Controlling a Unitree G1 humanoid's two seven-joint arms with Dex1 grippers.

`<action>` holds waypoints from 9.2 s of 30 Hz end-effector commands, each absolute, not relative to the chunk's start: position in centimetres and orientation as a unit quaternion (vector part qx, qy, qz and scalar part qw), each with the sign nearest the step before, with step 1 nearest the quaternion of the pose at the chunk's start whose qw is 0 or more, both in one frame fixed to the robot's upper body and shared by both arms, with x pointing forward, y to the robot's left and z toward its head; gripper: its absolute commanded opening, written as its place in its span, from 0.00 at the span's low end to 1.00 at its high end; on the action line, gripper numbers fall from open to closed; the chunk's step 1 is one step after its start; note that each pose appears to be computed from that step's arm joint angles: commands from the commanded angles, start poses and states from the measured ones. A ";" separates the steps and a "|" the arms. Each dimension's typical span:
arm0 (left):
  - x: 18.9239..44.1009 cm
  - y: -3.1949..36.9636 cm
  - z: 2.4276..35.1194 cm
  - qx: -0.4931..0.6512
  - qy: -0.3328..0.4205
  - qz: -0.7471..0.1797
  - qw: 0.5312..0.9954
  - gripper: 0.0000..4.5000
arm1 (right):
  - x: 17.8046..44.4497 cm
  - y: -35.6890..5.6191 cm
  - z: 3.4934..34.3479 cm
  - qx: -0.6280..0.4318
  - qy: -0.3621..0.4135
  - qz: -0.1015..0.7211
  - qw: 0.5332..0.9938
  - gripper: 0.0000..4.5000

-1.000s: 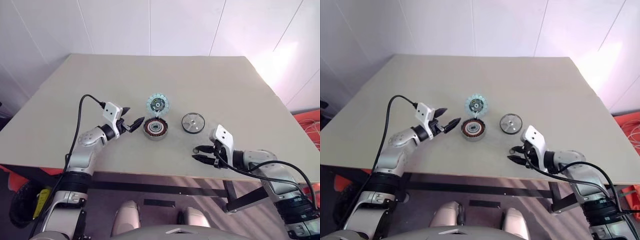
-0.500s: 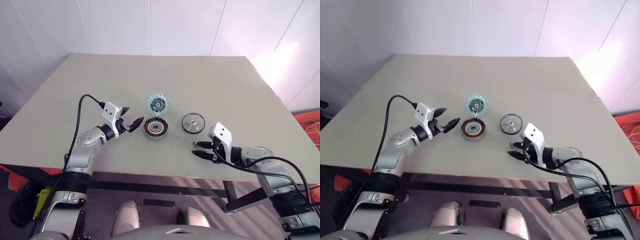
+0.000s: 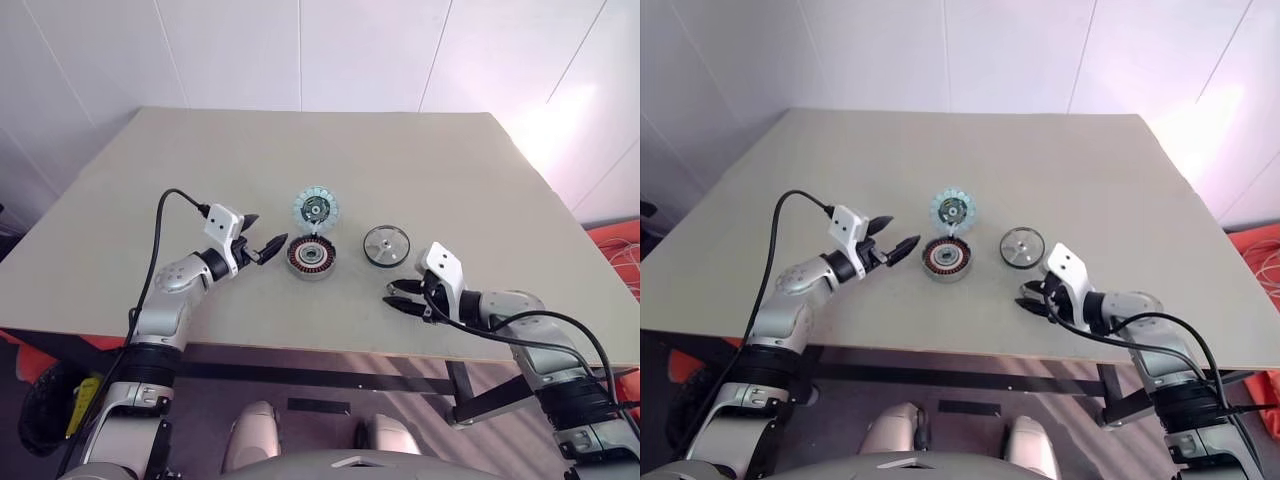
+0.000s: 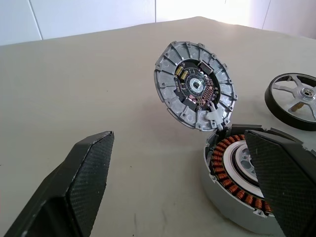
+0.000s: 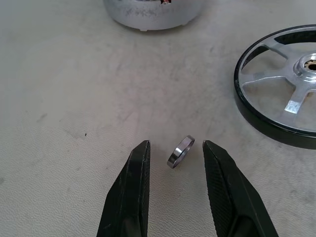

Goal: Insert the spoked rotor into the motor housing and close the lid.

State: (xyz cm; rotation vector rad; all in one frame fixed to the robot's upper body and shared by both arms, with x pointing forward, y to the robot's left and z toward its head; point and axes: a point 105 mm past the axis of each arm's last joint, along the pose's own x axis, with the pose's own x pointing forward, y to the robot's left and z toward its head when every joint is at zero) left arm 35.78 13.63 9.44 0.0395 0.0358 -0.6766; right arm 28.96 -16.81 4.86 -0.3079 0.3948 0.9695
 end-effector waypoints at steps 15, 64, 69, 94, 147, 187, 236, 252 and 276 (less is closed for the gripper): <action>36.2 13.7 11.3 0.026 -0.014 -0.331 0.943 1.00 | 30.6 -15.5 8.6 -0.153 0.115 0.454 0.870 0.41; 36.2 13.9 11.4 0.030 -0.017 -0.327 0.945 1.00 | 29.7 -17.0 7.1 -0.134 0.148 0.449 0.871 0.41; 36.2 13.9 11.5 0.032 -0.019 -0.327 0.944 1.00 | 30.3 -17.4 6.6 -0.136 0.151 0.436 0.877 0.41; 36.3 14.1 11.6 0.035 -0.020 -0.323 0.946 1.00 | 29.1 -18.5 5.0 -0.138 0.182 0.435 0.871 0.41; 36.3 16.0 12.0 0.050 -0.022 -0.299 0.953 1.00 | 34.2 -5.5 9.5 -0.075 0.120 0.511 0.848 0.15; 36.3 16.3 12.1 0.052 -0.026 -0.288 0.956 1.00 | 35.9 -4.5 8.3 -0.082 0.122 0.501 0.853 0.15; 36.2 16.5 12.1 0.054 -0.027 -0.282 0.957 1.00 | 36.2 -3.7 8.7 -0.089 0.112 0.498 0.855 0.31; 36.3 16.3 11.9 0.053 -0.025 -0.285 0.957 1.00 | 35.9 -3.6 10.6 -0.070 0.082 0.506 0.856 0.01; 36.3 16.6 12.0 0.058 -0.026 -0.280 0.958 1.00 | 35.4 -2.2 7.5 -0.066 0.128 0.517 0.844 0.01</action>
